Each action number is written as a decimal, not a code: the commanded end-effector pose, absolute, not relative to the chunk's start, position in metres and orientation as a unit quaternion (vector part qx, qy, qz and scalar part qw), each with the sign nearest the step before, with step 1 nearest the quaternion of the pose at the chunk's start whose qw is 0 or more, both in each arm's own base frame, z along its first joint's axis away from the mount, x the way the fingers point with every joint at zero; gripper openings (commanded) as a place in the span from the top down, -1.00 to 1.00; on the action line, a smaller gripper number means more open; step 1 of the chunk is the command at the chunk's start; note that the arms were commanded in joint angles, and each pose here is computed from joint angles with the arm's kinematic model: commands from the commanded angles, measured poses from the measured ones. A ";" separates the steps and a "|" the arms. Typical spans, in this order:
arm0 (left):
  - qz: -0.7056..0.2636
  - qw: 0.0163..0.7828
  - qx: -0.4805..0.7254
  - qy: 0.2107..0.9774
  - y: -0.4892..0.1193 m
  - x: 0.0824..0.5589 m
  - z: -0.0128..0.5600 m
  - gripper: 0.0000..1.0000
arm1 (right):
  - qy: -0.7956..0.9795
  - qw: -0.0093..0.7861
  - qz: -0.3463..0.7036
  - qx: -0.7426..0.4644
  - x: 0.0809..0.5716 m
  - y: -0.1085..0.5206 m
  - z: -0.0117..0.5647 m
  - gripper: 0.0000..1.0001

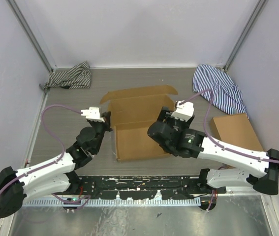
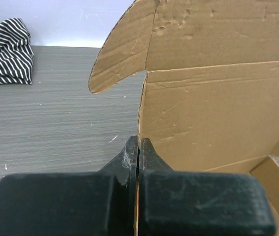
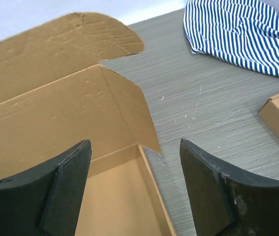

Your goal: Fold the paper box

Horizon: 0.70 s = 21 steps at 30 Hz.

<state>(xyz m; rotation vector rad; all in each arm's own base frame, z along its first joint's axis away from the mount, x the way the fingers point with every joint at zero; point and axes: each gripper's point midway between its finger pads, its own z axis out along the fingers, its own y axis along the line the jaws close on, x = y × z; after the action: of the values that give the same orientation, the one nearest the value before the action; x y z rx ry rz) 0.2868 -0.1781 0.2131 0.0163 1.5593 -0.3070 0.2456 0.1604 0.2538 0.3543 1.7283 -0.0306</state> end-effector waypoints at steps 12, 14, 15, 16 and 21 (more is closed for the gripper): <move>-0.114 0.759 0.057 0.639 -0.176 0.288 0.252 1.00 | 0.732 0.679 0.054 0.009 0.222 0.134 0.391 -0.22; -0.097 0.769 0.103 0.623 -0.187 0.291 0.266 1.00 | 0.730 0.681 0.047 -0.008 0.226 0.140 0.402 -0.27; -0.093 0.772 0.121 0.617 -0.193 0.293 0.272 1.00 | 0.730 0.681 0.048 -0.019 0.229 0.145 0.409 -0.28; -0.092 0.774 0.139 0.611 -0.199 0.294 0.276 1.00 | 0.733 0.677 0.046 -0.034 0.232 0.152 0.411 -0.30; -0.071 0.794 0.198 0.570 -0.214 0.297 0.286 1.00 | 0.779 0.615 0.055 -0.106 0.269 0.189 0.387 -0.36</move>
<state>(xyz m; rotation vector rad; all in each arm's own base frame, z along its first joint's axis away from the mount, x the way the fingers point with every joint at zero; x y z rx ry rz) 0.2968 -0.2022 0.2484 0.3305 1.3998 -0.1828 0.2444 0.1540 0.4072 -0.0296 1.6928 0.0980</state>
